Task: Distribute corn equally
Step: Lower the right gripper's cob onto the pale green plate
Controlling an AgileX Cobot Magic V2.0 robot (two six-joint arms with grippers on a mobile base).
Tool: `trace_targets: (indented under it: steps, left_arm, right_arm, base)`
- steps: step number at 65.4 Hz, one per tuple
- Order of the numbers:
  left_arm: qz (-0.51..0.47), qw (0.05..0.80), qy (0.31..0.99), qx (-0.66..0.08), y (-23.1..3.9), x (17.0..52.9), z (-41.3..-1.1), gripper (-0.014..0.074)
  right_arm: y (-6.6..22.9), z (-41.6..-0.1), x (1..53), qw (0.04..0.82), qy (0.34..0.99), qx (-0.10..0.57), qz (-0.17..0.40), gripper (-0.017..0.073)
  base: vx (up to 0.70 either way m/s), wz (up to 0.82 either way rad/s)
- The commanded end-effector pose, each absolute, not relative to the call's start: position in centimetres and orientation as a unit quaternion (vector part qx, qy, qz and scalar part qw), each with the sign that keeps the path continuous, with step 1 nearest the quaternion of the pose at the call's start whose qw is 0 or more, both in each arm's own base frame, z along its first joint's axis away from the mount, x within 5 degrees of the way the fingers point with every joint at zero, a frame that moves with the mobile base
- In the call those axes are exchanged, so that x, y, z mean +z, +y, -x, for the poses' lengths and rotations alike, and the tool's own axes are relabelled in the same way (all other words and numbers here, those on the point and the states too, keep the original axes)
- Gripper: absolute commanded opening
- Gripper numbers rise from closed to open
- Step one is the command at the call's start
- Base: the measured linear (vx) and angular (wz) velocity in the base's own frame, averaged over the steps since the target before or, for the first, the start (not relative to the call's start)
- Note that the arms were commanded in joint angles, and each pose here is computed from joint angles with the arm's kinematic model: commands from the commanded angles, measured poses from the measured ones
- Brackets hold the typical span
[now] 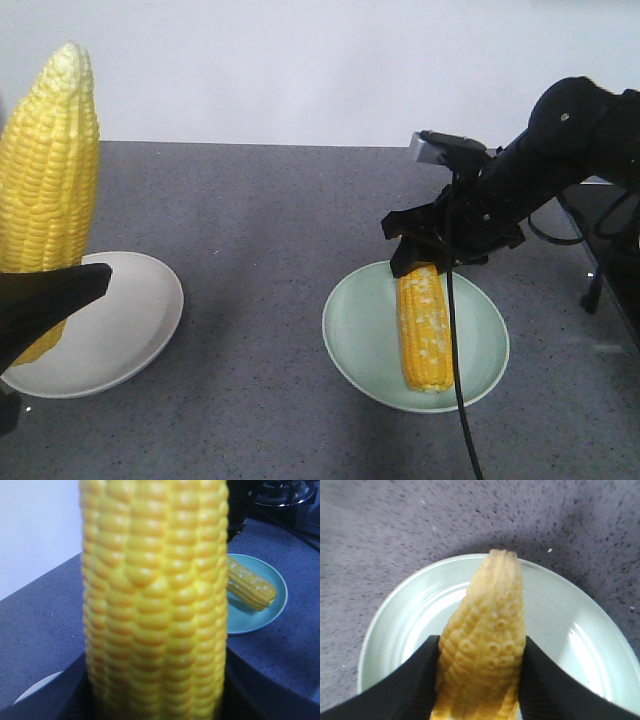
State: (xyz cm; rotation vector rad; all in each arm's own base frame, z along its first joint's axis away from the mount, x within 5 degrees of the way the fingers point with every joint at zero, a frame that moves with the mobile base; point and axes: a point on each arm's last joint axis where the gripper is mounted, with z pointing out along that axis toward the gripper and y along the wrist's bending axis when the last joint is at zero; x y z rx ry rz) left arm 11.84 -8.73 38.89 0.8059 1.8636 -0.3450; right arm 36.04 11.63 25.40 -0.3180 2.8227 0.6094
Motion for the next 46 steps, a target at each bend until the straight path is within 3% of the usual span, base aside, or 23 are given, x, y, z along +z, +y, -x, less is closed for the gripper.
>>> trace_targets:
  steps: [1, 12, 32, 46]
  left_arm:
    - [-0.317, 0.556, 0.752, -0.158, -8.7, 40.3, -11.8, 0.0354]
    - [-0.317, 0.556, 0.752, -0.158, -8.7, 40.3, -11.8, 0.0354]
    - [-0.316, 0.556, 0.752, -0.161, -8.7, 40.4, -11.8, 0.0354]
    - [-0.316, 0.555, 0.752, -0.161, -8.8, 40.3, -11.8, 0.0354]
  right_arm:
    - [11.7, -36.6, 26.7, 0.147, 0.959, 0.224, 0.091, 0.0235]
    - [11.7, -36.9, 26.1, 0.143, 0.960, 0.222, 0.087, 0.0312]
    - [11.6, -36.7, 26.6, 0.151, 0.959, 0.216, 0.105, 0.0568]
    - [11.2, -34.2, 30.2, 0.175, 0.954, 0.195, 0.142, 0.0592]
  base:
    - [0.00, 0.00]
    - [0.00, 0.00]
    - [0.00, 0.00]
    - [0.00, 0.00]
